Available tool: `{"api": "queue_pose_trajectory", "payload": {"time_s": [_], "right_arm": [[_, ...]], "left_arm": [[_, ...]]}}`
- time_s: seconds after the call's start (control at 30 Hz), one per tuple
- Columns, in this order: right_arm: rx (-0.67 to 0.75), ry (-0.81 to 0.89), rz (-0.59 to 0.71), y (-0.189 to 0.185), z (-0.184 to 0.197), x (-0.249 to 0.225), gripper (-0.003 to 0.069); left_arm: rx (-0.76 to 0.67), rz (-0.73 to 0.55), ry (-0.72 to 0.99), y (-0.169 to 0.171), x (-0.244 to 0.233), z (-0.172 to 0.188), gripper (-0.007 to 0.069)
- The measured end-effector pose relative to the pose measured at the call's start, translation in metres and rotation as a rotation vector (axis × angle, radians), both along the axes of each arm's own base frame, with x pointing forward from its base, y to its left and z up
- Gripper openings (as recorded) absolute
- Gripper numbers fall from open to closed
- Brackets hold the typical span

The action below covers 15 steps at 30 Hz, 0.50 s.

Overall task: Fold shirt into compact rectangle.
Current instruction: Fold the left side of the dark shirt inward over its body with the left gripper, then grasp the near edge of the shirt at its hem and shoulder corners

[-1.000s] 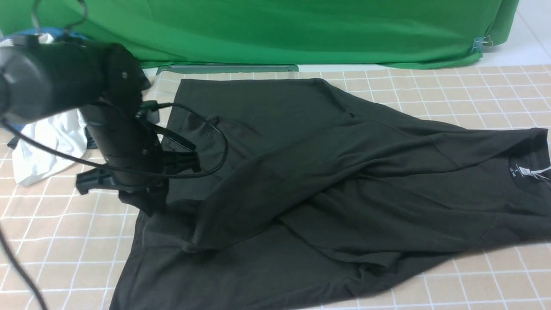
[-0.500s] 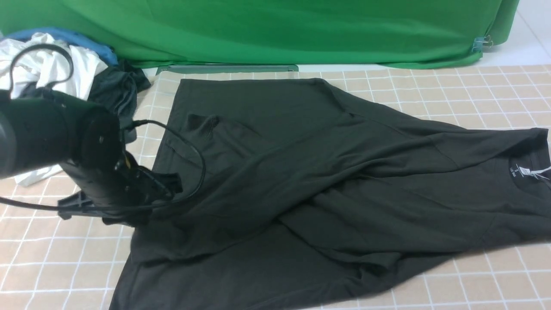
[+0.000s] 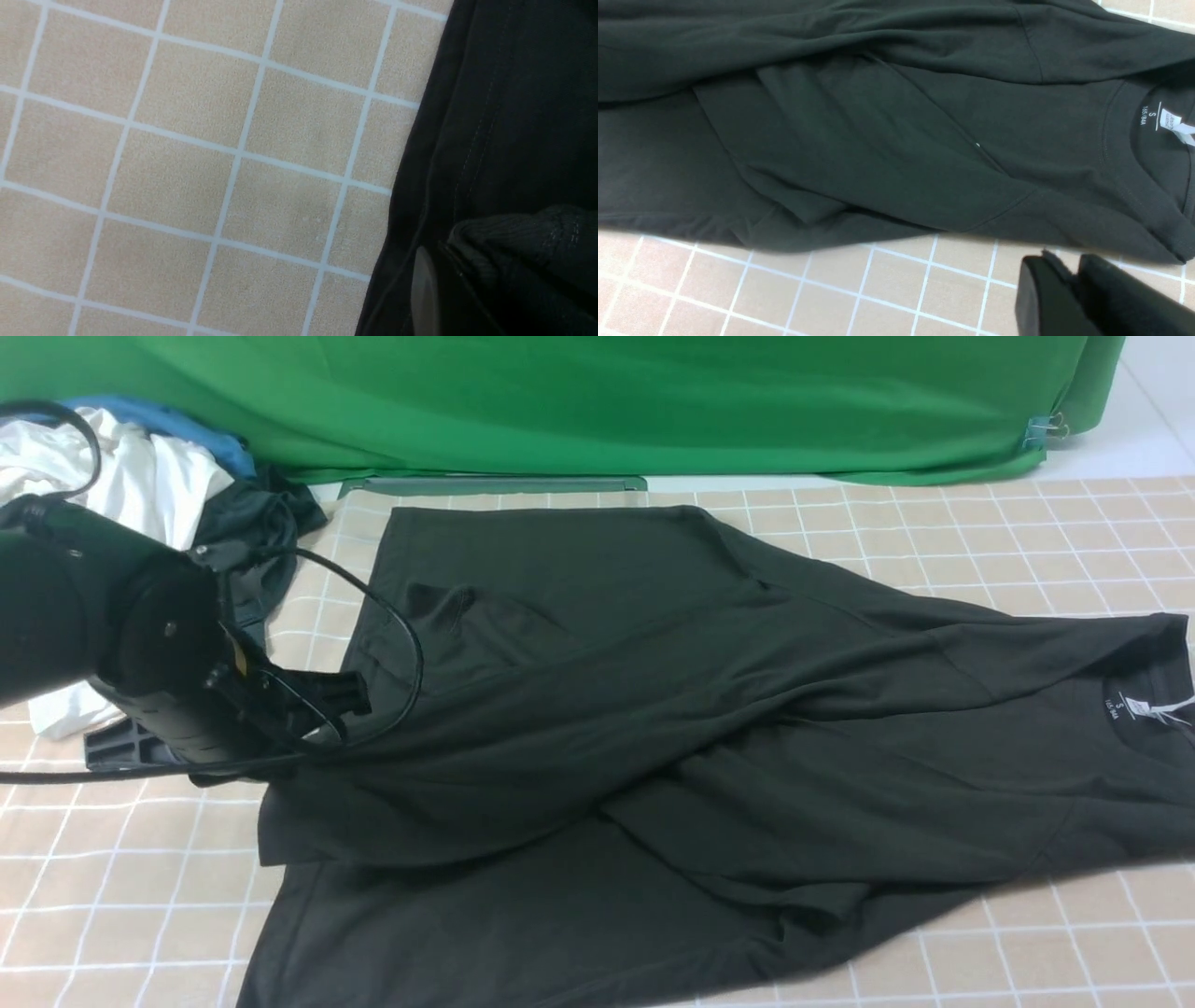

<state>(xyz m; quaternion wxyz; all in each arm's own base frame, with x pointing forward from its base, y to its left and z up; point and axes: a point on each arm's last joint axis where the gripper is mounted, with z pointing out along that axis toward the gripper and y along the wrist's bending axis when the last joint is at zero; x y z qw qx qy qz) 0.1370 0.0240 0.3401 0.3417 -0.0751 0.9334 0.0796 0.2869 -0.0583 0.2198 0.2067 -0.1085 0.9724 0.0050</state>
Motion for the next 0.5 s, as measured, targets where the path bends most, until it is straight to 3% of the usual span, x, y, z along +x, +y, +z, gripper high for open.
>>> {"api": "queue_pose_trajectory", "payload": {"time_s": [0.1, 0.13, 0.17, 0.23, 0.27, 0.43, 0.5], "right_arm": [[0.0, 0.001, 0.0, 0.0, 0.0, 0.0, 0.0125], [0.0, 0.005, 0.001, 0.0, 0.0, 0.0, 0.0125], [0.0, 0.004, 0.001, 0.0, 0.0, 0.0, 0.0126], [-0.001, 0.012, 0.002, 0.0, -0.001, -0.001, 0.0129], [-0.001, 0.015, 0.003, 0.0, -0.001, -0.001, 0.0134], [-0.009, 0.089, 0.011, 0.001, -0.008, 0.004, 0.0159], [-0.019, 0.158, 0.023, 0.002, -0.016, 0.013, 0.0178]], "left_arm": [[0.001, 0.012, 0.032, 0.0, -0.002, -0.002, 0.0151], [0.004, 0.014, 0.041, 0.001, -0.003, -0.002, 0.0207], [0.005, 0.015, 0.043, 0.001, -0.003, -0.002, 0.0207], [0.019, 0.025, 0.074, 0.002, -0.005, 0.0, 0.0318], [0.025, 0.032, 0.083, 0.002, -0.004, 0.007, 0.0382], [0.05, 0.053, 0.117, 0.004, -0.002, 0.041, 0.0551], [0.044, 0.044, 0.158, 0.003, -0.006, 0.051, 0.0584]]}}
